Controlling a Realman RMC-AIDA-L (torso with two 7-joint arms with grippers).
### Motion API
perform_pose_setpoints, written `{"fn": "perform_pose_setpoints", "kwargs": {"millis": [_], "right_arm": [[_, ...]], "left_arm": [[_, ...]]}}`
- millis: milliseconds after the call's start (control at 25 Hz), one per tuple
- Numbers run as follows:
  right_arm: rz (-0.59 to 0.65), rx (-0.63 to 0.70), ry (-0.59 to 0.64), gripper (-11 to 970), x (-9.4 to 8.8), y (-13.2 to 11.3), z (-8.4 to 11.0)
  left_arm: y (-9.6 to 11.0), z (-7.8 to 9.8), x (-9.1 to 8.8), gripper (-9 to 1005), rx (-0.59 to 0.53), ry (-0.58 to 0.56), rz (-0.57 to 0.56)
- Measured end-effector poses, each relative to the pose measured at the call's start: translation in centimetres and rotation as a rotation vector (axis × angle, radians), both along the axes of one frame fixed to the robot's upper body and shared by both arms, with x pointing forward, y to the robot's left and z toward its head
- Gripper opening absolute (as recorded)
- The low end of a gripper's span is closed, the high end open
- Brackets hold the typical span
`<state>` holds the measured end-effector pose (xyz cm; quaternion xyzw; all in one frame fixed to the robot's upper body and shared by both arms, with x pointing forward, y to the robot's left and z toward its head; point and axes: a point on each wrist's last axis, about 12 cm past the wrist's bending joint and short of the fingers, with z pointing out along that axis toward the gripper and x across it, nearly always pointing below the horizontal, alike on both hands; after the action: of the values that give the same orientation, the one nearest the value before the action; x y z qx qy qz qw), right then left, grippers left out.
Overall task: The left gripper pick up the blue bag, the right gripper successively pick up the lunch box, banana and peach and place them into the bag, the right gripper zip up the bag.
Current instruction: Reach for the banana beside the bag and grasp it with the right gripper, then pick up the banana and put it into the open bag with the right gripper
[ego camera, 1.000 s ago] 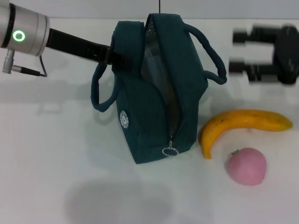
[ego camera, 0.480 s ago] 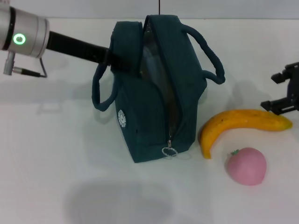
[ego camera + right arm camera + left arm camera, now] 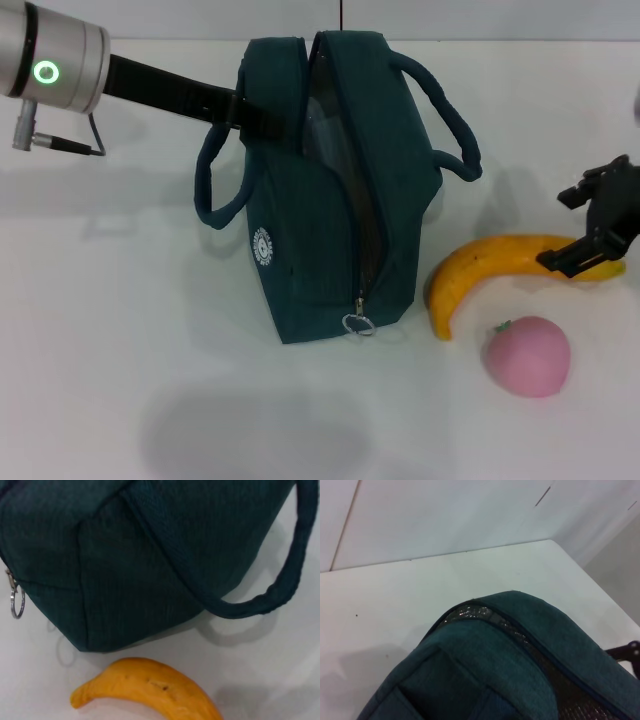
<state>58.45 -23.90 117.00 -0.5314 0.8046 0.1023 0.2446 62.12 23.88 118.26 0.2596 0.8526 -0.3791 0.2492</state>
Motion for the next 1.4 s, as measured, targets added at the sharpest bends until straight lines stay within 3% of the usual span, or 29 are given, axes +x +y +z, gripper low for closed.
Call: {"fn": "perform_pose_setpoints", "kwargs": {"millis": [760,1000,1160,1400], "right_arm": [[0.035,-0.039,0.063,857,0.8,1.2,-3.3],[0.019,-0.047,0.078,811,1.1,1.0,-3.8],[-0.001,-0.055,0.071,624,1.1,0.5,-3.8],[-0.106,0.040,0.067,451,1.4,-1.7,-3.2]], "left_arm": [[0.1,-0.1,-0.1,47,-0.001,0.002,0.004],[0.1,-0.1,-0.1,47,-0.001,0.002,0.005],[0.1,-0.1,-0.1,47,-0.001,0.003,0.006],[0.1,-0.1,0.0,47,-0.002,0.004,0.006]]}}
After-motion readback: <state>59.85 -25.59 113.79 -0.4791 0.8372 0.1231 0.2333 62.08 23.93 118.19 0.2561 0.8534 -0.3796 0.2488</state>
